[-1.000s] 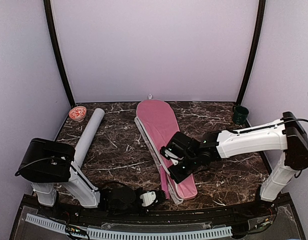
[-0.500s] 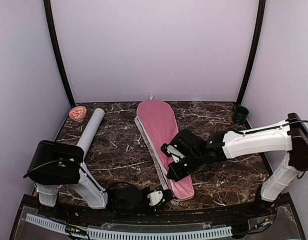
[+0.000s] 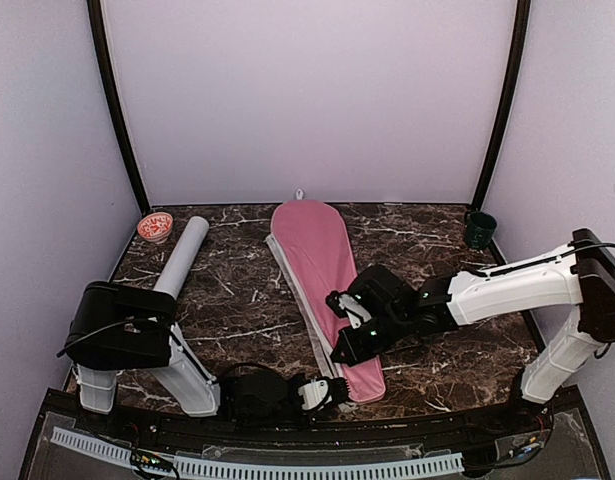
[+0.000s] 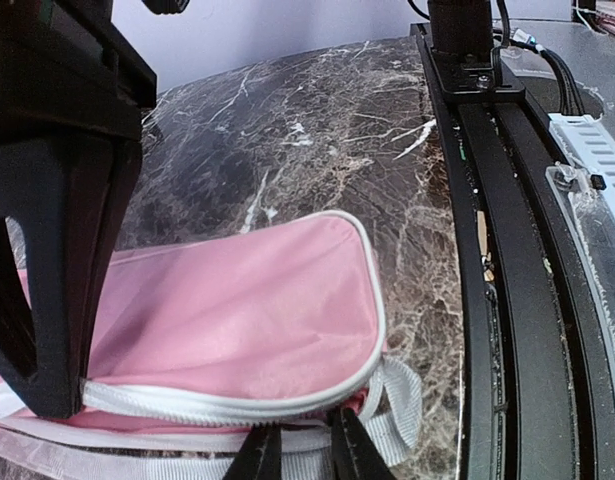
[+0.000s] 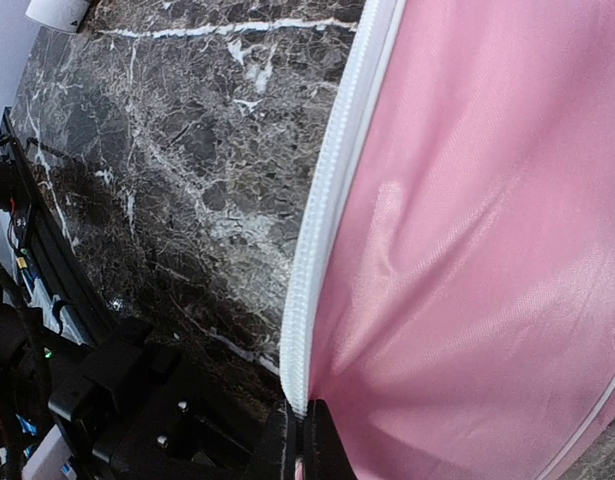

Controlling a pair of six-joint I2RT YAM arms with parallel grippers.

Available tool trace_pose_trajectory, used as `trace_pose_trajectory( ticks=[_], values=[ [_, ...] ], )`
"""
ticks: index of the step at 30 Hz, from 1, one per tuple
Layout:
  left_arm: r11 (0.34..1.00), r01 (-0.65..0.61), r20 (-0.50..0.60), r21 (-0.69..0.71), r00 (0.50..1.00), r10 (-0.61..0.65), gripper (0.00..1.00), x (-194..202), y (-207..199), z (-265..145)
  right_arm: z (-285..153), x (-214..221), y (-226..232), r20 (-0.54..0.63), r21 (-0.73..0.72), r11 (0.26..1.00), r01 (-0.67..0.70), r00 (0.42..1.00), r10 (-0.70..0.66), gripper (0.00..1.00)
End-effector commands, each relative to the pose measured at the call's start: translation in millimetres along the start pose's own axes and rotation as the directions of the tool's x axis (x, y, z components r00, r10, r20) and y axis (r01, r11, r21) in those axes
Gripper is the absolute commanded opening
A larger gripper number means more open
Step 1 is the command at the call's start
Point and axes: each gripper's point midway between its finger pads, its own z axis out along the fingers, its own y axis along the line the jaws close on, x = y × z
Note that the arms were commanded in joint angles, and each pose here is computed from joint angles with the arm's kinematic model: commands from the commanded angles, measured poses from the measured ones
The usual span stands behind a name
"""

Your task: Pack up the badminton gear

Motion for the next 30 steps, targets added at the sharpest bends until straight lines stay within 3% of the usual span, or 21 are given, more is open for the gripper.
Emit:
trace_pose_trajectory(
  ticks=[1,10,14,19,24,30],
  values=[
    [0.993,0.024,0.063,-0.112,0.998,-0.017,0.18,-24,36,11,-11,11,47,-0.05,-0.205,0.979,-0.001,0.999,-0.01,0.0],
    [0.998,0.015,0.035,-0.064,0.999,-0.013,0.18,-8,25,20,-15,7,48,-0.035,-0.232,0.972,-0.033,0.999,0.025,0.0],
    [0.998,0.015,0.019,-0.053,1.0,-0.014,0.25,-2,24,11,-12,9,37,-0.038,-0.211,0.976,-0.046,0.999,0.039,0.0],
    [1.0,-0.006,0.028,-0.021,1.0,0.007,0.37,-14,18,-4,4,24,1,-0.075,-0.118,0.99,-0.078,0.995,0.07,0.0],
    [0.999,0.03,0.053,-0.01,0.998,-0.03,0.38,-25,20,-25,17,36,-22,-0.102,-0.062,0.993,-0.096,0.991,0.089,0.0],
    [0.983,0.137,0.042,-0.122,0.99,-0.133,0.38,-19,45,-46,34,63,-61,-0.176,0.09,0.993,-0.073,0.98,0.088,0.0]
  ],
)
